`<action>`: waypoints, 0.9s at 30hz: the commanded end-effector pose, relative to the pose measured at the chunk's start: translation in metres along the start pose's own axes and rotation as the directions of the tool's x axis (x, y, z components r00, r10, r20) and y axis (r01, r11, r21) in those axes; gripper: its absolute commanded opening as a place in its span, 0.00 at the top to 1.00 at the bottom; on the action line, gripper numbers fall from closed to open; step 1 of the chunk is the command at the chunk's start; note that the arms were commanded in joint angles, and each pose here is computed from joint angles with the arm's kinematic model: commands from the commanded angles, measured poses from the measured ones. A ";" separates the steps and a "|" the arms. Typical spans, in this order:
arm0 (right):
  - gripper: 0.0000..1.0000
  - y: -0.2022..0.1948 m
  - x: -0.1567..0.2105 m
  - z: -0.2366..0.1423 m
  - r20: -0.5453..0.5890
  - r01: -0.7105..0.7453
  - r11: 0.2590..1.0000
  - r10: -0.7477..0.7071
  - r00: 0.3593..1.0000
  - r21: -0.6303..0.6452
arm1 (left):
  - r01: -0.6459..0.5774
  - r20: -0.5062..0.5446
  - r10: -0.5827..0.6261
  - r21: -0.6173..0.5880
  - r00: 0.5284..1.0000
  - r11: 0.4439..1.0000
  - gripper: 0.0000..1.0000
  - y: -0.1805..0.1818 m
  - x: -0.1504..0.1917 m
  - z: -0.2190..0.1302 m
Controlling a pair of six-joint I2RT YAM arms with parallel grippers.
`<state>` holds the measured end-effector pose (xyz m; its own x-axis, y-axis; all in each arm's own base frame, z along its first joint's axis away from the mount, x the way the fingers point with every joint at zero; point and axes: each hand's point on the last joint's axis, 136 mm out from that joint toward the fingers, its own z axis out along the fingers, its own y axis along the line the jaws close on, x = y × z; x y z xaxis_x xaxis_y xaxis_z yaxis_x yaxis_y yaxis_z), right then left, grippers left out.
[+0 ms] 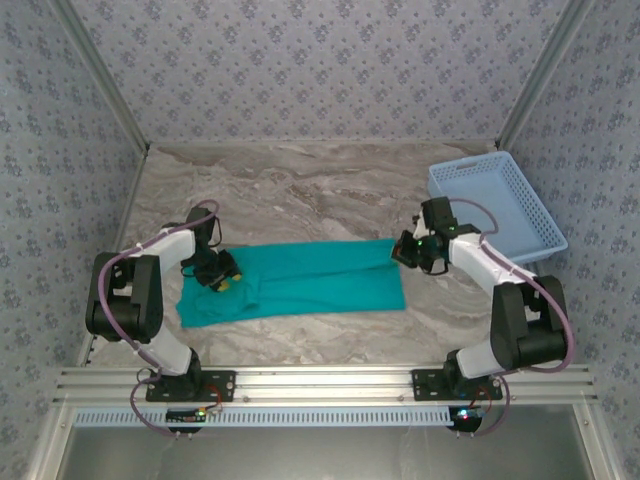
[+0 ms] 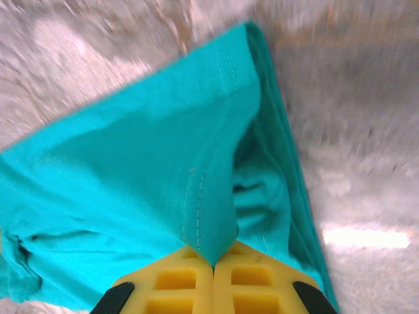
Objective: Fold the inside-out t-shirt
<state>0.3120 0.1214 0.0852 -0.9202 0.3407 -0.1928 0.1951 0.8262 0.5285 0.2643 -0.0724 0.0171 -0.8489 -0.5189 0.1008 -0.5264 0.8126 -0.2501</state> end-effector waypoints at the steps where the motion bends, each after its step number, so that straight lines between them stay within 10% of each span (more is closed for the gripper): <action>1: 1.00 0.008 -0.017 -0.016 0.013 0.047 0.999 -0.047 0.999 -0.008 | 0.005 -0.033 -0.007 -0.053 0.999 0.999 0.65 0.020 0.009 0.019; 17: 1.00 -0.039 0.036 0.007 -0.099 -0.019 0.997 0.026 0.995 0.071 | 0.029 -0.062 -0.032 -0.047 0.998 0.999 0.65 0.029 0.013 0.018; 20: 0.79 -0.067 0.042 0.014 -0.101 -0.032 0.983 0.051 0.994 0.183 | 0.037 -0.081 -0.039 -0.018 0.996 0.999 0.65 0.026 0.014 0.015; 27: 0.66 -0.038 0.018 -0.018 -0.001 0.095 0.976 -0.097 0.995 0.196 | 0.002 -0.110 0.007 0.084 0.994 0.996 0.64 -0.001 0.018 -0.016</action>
<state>0.2667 0.0909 0.0439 -0.9453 0.3023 -0.1226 0.2371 0.8949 0.3780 0.2609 -0.0740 0.0225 -0.8451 -0.5112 0.1567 -0.5326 0.7796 -0.3295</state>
